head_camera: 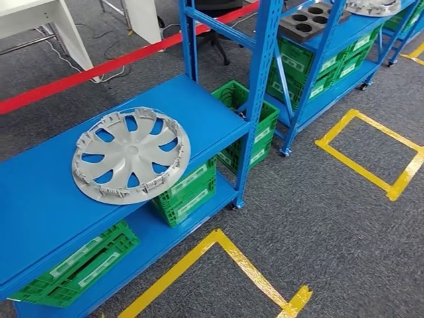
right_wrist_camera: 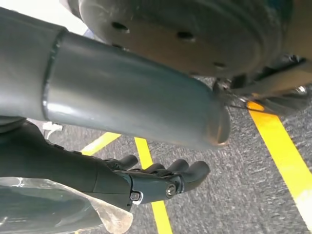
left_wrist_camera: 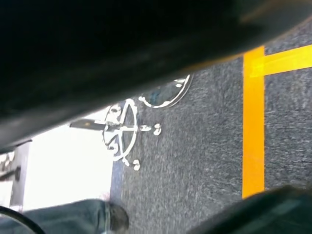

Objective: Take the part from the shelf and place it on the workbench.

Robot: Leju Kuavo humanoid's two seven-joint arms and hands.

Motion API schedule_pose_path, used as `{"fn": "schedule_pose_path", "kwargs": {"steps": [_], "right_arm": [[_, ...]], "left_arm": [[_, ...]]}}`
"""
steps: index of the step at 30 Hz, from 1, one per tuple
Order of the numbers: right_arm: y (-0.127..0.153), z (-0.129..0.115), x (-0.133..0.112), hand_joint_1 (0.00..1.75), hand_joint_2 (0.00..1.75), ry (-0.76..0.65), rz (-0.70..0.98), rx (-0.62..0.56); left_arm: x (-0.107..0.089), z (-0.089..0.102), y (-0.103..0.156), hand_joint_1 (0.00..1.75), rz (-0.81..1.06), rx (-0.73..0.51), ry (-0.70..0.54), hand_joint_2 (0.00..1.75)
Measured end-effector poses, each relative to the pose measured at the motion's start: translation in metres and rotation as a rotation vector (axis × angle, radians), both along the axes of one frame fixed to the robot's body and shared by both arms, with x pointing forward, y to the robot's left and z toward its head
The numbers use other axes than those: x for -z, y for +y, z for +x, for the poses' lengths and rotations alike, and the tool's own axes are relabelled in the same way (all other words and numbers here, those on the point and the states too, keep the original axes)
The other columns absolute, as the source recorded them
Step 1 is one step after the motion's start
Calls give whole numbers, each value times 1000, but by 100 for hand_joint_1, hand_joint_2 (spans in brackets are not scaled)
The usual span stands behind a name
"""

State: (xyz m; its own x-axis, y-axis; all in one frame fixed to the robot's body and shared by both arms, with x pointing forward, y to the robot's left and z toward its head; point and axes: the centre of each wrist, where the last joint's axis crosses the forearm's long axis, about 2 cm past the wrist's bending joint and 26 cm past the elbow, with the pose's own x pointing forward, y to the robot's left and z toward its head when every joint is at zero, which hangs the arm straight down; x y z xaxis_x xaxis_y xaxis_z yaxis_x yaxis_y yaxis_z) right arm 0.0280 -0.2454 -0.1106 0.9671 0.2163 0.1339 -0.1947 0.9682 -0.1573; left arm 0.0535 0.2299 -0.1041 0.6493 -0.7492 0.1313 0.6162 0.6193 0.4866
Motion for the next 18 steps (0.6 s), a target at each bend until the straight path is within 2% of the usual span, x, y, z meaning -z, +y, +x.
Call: {"fn": "schedule_pose_path", "kwargs": {"steps": [18], "right_arm": [[-1, -1, 0, 0, 0, 2, 0, 5]], "left_arm": [[0, 0, 2, 0, 2, -3, 0, 0]]}}
